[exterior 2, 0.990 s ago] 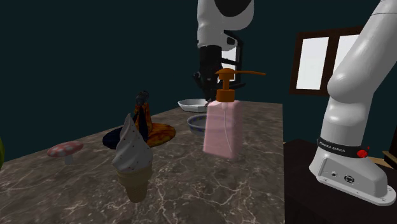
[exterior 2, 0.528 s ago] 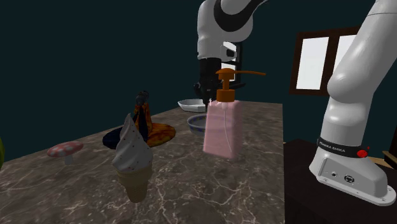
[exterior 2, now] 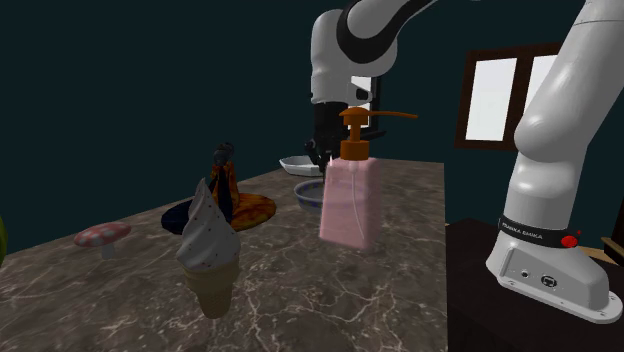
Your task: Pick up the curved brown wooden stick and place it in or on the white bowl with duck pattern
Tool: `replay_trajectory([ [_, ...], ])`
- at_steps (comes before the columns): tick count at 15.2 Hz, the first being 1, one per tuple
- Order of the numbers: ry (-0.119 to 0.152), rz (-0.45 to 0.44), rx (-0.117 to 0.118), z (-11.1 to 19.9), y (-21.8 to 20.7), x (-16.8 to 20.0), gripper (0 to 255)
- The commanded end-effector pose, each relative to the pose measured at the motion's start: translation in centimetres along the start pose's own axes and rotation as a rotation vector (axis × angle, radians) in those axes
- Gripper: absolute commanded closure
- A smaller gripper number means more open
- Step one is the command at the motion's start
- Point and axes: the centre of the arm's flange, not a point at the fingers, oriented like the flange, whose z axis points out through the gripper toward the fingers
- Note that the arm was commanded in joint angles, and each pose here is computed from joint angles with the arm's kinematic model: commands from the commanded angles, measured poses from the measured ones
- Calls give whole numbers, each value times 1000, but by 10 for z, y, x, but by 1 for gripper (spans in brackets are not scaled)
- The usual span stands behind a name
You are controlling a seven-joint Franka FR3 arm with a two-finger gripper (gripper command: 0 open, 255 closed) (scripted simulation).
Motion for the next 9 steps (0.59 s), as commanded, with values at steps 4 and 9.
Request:
replay_trajectory([
  [4,0,0,0,0,0,0,0],
  [9,0,0,0,0,0,0,0],
])
